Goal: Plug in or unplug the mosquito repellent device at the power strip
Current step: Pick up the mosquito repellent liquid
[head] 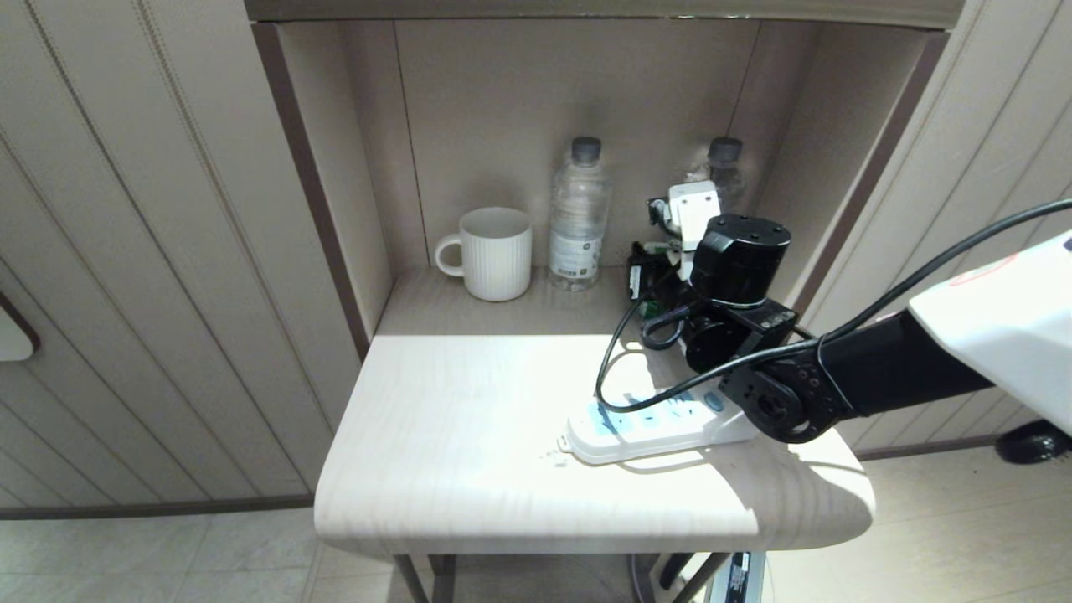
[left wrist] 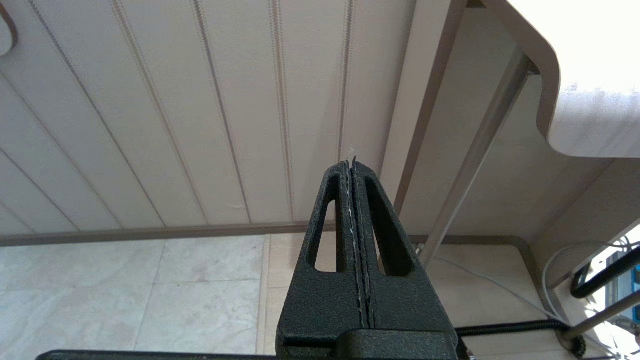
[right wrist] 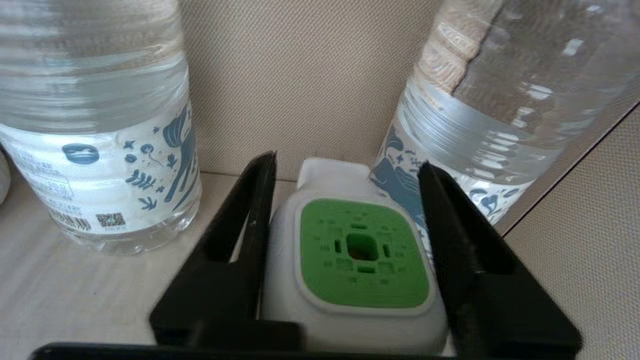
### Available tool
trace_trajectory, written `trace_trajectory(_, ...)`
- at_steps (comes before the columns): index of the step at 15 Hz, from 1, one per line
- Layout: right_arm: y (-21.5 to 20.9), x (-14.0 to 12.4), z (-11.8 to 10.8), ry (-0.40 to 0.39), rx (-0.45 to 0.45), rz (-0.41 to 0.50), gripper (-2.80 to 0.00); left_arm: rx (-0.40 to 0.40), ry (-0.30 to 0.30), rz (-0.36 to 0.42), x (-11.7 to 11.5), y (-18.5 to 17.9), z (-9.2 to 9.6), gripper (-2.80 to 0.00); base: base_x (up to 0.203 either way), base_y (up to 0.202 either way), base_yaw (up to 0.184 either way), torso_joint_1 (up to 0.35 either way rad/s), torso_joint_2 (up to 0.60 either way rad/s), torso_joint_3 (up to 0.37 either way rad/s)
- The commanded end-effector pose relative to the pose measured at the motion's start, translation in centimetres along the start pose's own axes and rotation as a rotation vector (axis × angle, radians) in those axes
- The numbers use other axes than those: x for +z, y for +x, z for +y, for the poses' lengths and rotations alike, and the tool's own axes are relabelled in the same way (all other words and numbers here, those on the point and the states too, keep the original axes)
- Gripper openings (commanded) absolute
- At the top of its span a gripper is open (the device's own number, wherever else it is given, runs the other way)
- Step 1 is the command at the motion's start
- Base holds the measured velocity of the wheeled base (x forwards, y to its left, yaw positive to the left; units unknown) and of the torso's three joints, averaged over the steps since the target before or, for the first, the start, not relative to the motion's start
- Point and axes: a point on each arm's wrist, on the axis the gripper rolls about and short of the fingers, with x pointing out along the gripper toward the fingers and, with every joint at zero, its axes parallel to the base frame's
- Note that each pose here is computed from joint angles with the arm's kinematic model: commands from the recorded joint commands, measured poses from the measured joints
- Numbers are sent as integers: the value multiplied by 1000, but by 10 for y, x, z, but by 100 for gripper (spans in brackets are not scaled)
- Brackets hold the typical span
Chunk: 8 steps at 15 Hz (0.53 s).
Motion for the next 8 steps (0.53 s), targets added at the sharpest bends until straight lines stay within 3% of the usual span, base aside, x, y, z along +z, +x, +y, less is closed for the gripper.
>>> trace_trajectory(1,1,-1,0,0,-5,-5,-280,0,0,2,0,0,0,-280,0,0,0,0,0,0)
trace_trajectory(6,1,2,-1,8,-12,-19,-280,0,0,2,0,0,0,-280,0,0,0,0,0,0)
trace_trajectory(8,-6,24,-9,30,-21,-54,-280,0,0,2,0,0,0,-280,0,0,0,0,0,0)
